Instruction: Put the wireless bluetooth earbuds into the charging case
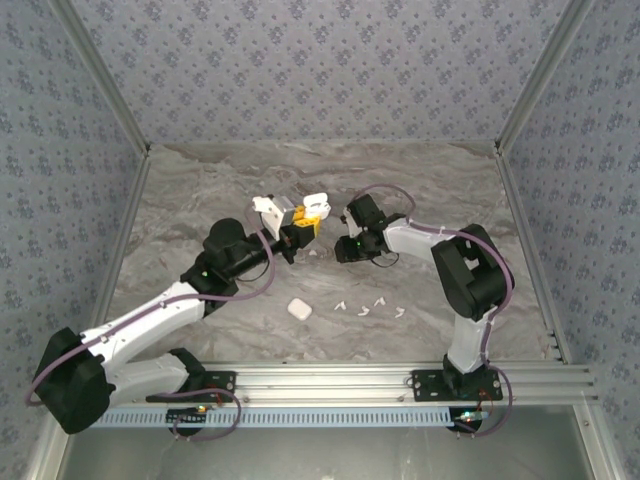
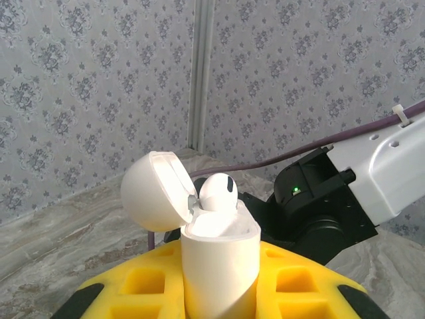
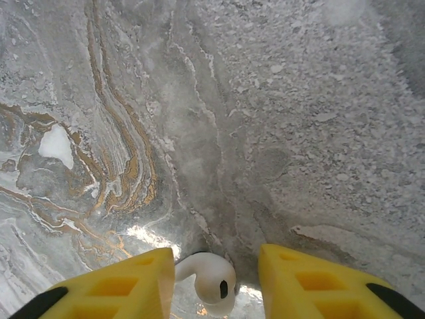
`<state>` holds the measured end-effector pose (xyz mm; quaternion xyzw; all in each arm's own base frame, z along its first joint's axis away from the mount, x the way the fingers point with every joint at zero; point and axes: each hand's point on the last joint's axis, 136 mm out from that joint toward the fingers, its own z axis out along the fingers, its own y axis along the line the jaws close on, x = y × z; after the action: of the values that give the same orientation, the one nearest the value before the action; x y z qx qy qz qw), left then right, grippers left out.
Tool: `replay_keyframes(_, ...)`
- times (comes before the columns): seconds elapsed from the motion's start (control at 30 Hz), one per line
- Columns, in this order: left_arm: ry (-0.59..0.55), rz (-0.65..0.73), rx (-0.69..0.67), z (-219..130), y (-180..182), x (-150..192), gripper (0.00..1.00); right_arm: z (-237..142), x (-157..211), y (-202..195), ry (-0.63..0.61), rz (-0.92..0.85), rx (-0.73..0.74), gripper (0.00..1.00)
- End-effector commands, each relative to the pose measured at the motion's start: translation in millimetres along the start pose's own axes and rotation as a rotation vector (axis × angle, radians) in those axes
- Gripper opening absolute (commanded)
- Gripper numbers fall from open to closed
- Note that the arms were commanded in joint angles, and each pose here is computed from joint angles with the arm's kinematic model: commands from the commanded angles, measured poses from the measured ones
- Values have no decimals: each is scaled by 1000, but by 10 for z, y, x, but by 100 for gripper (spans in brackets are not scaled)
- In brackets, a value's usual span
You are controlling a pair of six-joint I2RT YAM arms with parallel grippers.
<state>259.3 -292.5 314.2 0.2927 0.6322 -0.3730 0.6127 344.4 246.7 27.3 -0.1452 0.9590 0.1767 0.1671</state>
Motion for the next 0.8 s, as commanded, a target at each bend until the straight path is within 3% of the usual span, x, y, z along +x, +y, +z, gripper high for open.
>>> replay_keyframes(0.0, -29, 22, -2, -53, -21, -79, 0, 33, 78, -24, 44, -9, 24, 37)
replay_keyframes(0.43, -31, 23, -16, -78, -1, -80, 0, 92, 155, 26, 71, -22, 13, 24)
replay_keyframes(0.77, -36, 13, -21, -71, 9, -79, 0, -443, -125, 51, -89, -92, 49, 18)
